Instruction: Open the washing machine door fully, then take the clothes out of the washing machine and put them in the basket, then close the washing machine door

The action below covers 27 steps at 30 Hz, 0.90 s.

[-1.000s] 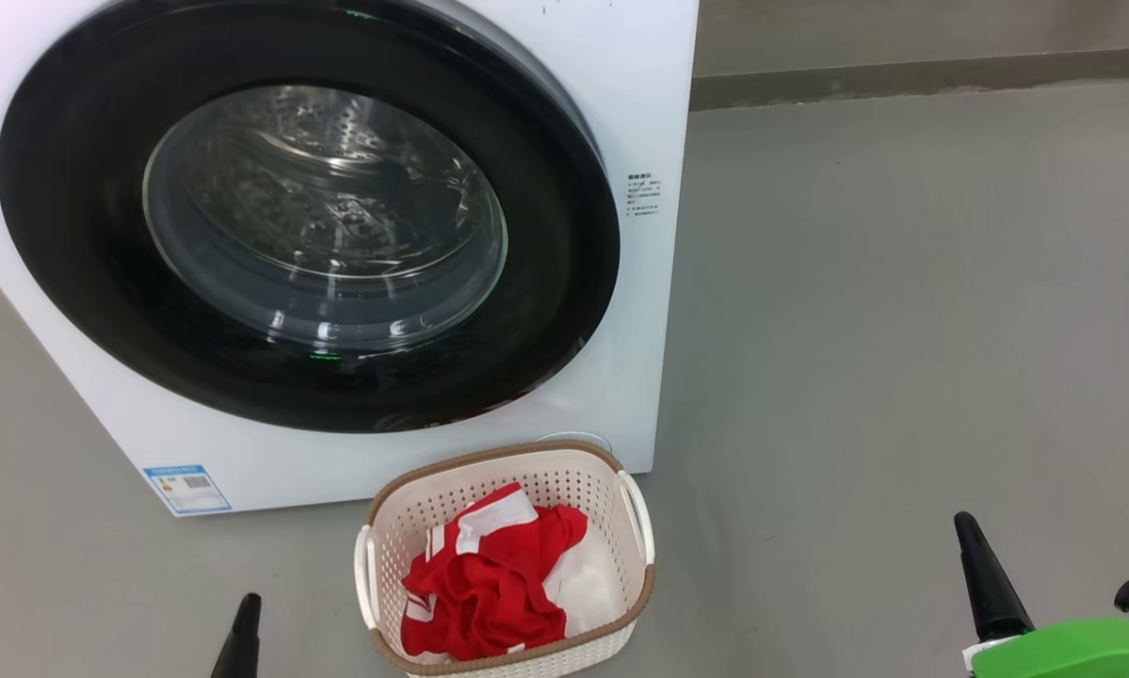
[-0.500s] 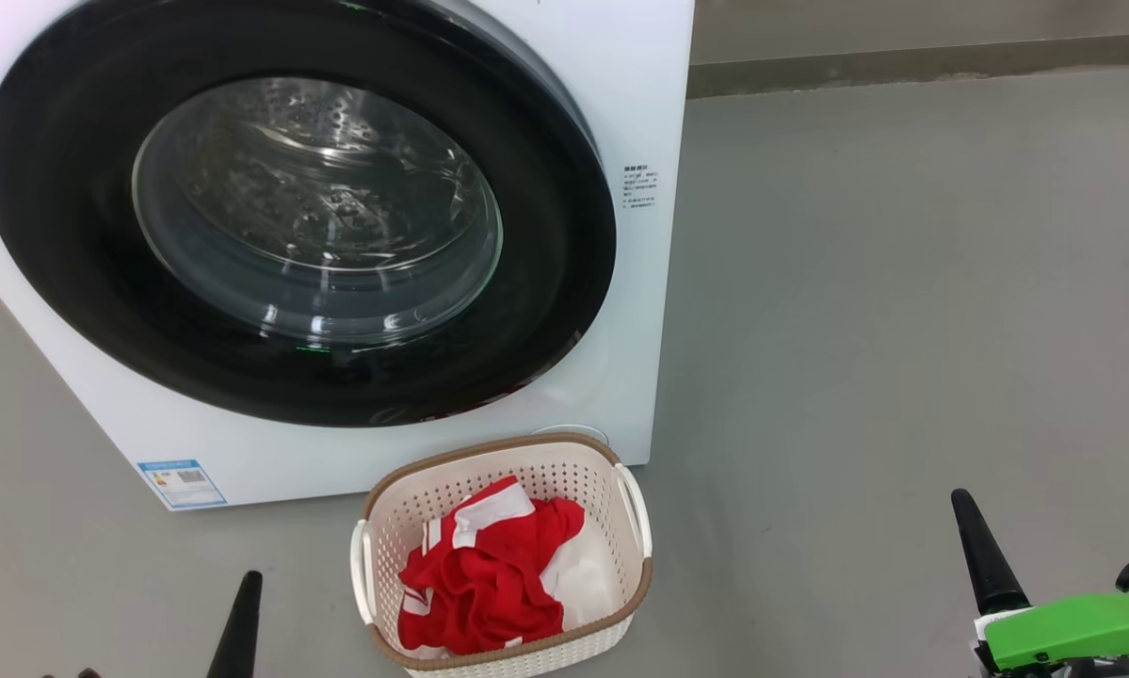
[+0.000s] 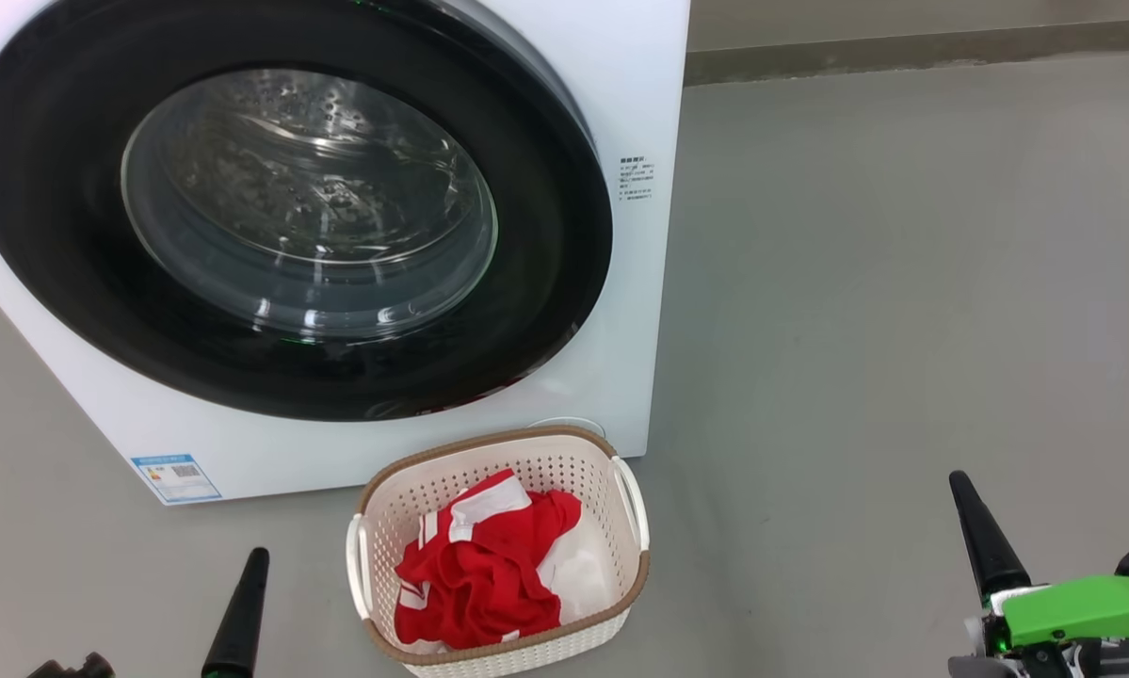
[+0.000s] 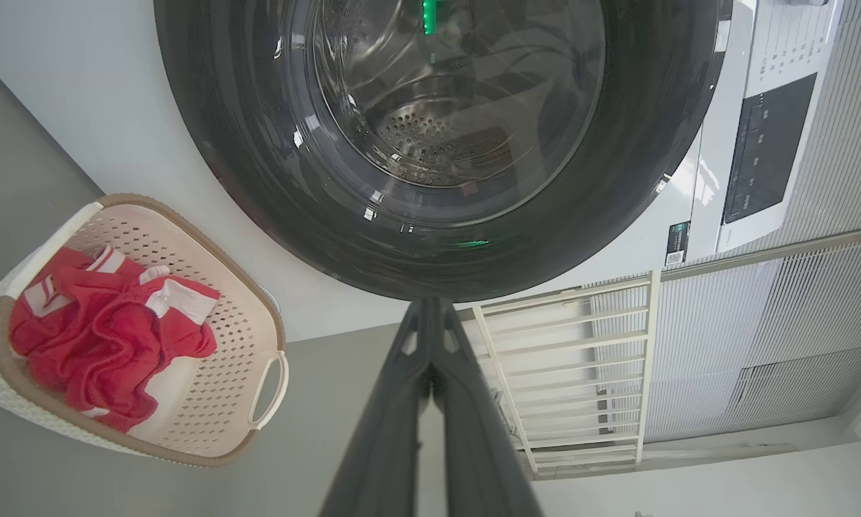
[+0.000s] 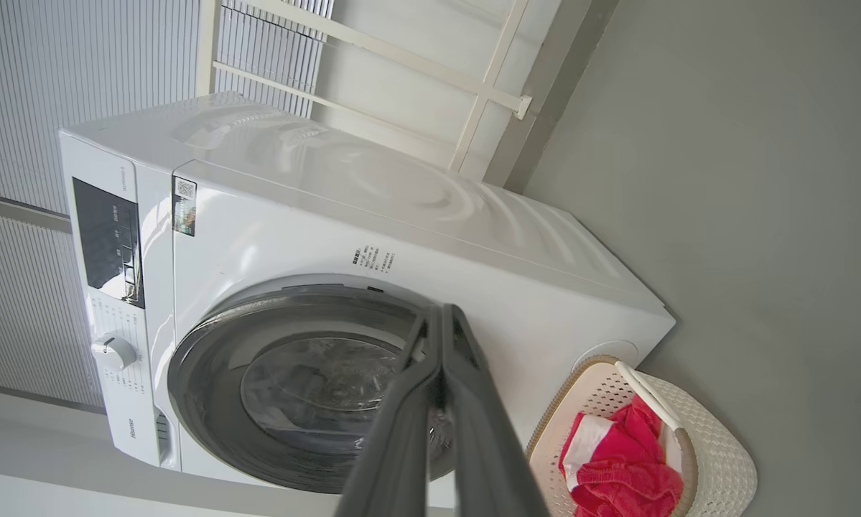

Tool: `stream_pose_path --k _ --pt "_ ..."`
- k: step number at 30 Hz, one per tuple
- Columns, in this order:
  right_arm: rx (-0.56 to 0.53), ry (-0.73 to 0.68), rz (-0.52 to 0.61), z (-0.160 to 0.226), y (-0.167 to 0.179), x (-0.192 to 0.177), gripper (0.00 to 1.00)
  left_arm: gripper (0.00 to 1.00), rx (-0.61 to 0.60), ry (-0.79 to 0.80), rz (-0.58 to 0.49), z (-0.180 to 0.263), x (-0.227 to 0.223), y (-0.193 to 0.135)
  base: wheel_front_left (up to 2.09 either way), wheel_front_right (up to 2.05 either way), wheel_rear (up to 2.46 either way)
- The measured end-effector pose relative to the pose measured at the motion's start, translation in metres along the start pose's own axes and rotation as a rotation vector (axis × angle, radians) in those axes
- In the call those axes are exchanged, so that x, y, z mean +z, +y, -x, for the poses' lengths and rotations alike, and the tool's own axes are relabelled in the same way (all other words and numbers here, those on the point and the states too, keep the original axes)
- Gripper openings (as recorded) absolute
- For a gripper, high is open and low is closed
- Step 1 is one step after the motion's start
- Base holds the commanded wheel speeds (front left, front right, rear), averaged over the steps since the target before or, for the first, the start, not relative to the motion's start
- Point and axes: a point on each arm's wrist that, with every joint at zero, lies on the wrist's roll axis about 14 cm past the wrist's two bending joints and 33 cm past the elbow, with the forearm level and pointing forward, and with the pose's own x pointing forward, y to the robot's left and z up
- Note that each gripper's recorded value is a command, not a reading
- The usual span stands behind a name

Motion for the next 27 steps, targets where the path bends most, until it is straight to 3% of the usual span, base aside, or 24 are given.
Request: stream_pose_path --k 21,27 --pt "0.040 0.017 -0.227 -0.014 0.012 0.003 0.00 0.00 -0.031 0.032 0.240 -0.016 -0.006 -0.011 0.00 0.00 0.00" --pt "0.045 0.014 -0.242 -0.015 0.014 0.004 0.00 0.00 -0.033 0.035 0.244 -0.016 -0.007 -0.011 0.00 0.00 0.00"
